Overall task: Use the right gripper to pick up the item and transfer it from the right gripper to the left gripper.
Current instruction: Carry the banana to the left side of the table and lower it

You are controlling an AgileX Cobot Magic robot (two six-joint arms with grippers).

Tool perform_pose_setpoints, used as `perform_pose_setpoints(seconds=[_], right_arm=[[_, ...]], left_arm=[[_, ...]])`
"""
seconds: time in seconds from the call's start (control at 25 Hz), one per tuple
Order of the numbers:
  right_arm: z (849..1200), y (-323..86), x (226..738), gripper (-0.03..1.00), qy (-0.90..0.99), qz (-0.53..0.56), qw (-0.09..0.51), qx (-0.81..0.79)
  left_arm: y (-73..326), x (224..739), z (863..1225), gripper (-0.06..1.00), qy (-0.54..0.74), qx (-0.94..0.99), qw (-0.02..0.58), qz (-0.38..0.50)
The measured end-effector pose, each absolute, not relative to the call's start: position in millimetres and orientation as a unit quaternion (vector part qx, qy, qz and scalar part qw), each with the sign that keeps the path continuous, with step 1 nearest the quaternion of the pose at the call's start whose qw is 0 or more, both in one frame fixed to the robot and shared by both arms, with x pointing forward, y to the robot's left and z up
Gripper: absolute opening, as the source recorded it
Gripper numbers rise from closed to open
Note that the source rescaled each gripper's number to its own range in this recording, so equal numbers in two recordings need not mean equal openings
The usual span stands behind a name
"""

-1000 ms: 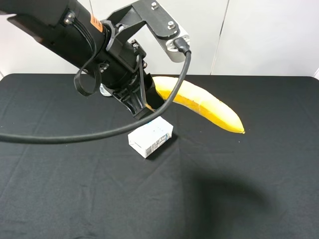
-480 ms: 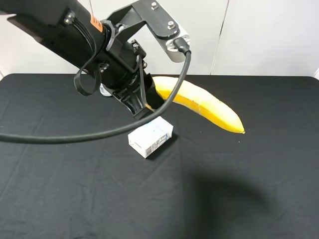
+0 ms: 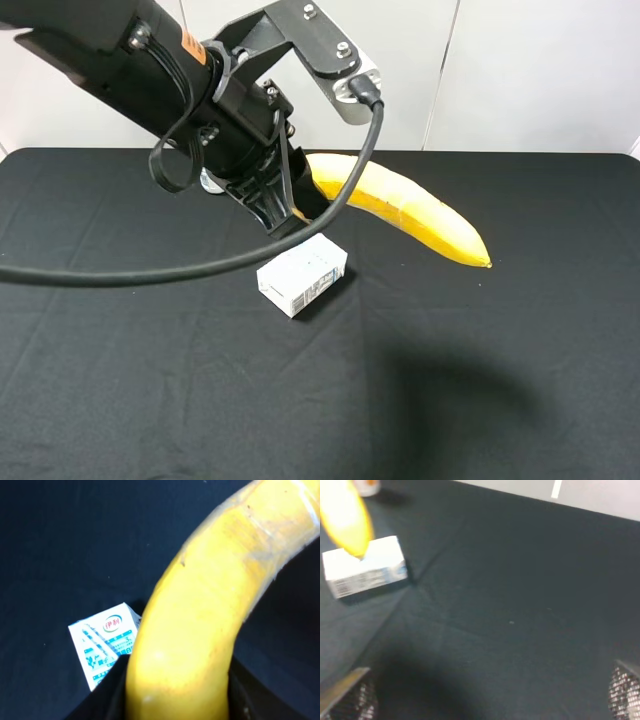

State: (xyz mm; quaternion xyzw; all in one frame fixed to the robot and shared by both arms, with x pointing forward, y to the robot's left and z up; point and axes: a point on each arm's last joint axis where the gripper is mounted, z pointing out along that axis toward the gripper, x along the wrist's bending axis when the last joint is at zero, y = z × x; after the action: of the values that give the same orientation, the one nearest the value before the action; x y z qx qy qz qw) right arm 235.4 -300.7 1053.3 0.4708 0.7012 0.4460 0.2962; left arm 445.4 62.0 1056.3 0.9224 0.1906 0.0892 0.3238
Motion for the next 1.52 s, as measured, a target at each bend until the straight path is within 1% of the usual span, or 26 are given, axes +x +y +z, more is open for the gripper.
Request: perform_pose_setpoints(seconds=[0.28, 0.48, 0.64, 0.84, 1.04, 1.16, 1.28, 1.52], right_arm=[[1053.3, -300.2, 235.3, 1.0, 0.665, 0.423, 0.328, 0.521], [1053.3, -300.2, 235.3, 1.0, 0.663, 0.422, 0.33, 0.524], [1053.3, -300.2, 235.1, 1.0, 0.663, 0.422, 0.33, 0.523], [1053.3, -300.2, 235.1, 1.0, 0.663, 0.422, 0.33, 0.523], [1053.3, -300.2, 235.1, 1.0, 0.663, 0.422, 0.33, 0.523], [1053.3, -300.2, 235.1, 1.0, 0.663, 0.422, 0.33, 0.523], [1053.3, -300.2, 235.1, 1.0, 0.663, 0.422, 0.33, 0.523], [1053.3, -300.2, 235.1, 1.0, 0.663, 0.422, 0.33, 0.523]], left_arm=[[64.7, 448.4, 1057.9, 0.0, 0.212, 0.921, 0.311, 0.099], [67.7, 458.8, 1078.3, 0.0, 0.273, 0.905, 0.3, 0.128], [74.8, 466.9, 1094.1, 0.0, 0.326, 0.889, 0.276, 0.165], [92.8, 478.8, 1097.1, 0.0, 0.389, 0.869, 0.242, 0.185], [121.5, 500.0, 1096.5, 0.0, 0.455, 0.838, 0.23, 0.194], [137.7, 506.5, 1084.7, 0.0, 0.482, 0.829, 0.211, 0.189], [150.7, 504.8, 1060.6, 0.0, 0.507, 0.823, 0.194, 0.167], [178.8, 490.9, 1032.9, 0.0, 0.543, 0.8, 0.203, 0.153]])
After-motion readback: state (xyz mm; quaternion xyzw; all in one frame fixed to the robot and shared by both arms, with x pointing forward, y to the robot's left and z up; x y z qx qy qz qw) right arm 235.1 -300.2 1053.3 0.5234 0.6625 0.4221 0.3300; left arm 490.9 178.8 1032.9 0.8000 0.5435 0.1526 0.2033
